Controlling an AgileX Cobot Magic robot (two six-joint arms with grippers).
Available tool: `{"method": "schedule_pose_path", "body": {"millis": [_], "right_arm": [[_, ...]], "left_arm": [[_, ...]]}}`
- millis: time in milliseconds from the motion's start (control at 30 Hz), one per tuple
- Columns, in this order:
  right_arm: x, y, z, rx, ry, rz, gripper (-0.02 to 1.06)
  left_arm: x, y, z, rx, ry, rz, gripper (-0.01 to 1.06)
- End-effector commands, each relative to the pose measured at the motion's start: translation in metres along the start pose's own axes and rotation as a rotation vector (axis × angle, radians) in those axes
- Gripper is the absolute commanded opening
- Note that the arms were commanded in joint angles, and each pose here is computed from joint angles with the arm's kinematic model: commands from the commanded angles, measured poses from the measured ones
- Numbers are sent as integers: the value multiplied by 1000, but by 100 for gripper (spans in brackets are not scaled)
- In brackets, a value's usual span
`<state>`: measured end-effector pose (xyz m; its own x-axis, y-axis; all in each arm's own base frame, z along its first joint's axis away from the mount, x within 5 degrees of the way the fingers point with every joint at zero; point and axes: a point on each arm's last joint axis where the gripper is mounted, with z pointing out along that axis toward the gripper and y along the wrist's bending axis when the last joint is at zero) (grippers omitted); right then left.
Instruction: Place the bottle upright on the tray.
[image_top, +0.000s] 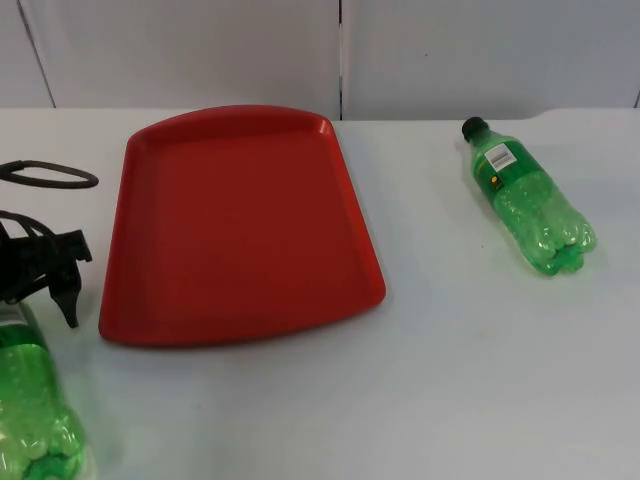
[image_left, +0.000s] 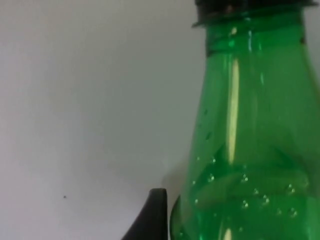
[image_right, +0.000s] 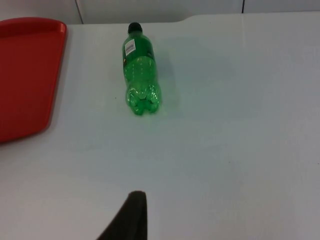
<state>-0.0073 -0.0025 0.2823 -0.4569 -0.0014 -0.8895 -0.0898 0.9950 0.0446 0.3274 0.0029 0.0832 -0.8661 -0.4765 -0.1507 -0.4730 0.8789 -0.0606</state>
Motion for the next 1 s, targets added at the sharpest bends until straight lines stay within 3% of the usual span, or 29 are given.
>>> {"method": "schedule_pose_path", "body": {"millis": [0, 167, 633, 700, 767, 800, 933, 967], "right_arm": [[2, 0, 1, 5, 2, 1, 105], [2, 0, 1, 5, 2, 1, 105], [2, 0, 1, 5, 2, 1, 105], [2, 0, 1, 5, 2, 1, 105], [2, 0, 1, 5, 2, 1, 105], [2, 0, 1, 5, 2, 1, 105], [2, 0, 1, 5, 2, 3, 105], [2, 0, 1, 5, 2, 3, 105]], "left_arm": [[3, 0, 1, -4, 0, 2, 88], [13, 5, 9, 15, -25, -43, 88], [11, 7, 8, -12, -41, 34, 82], [11, 7, 8, -12, -41, 34, 74], [12, 7, 8, -15, -34, 27, 53], [12, 7, 8, -15, -34, 27, 53], [13, 7, 8, -7, -21, -6, -1], [13, 7, 8, -7, -21, -6, -1]]}}
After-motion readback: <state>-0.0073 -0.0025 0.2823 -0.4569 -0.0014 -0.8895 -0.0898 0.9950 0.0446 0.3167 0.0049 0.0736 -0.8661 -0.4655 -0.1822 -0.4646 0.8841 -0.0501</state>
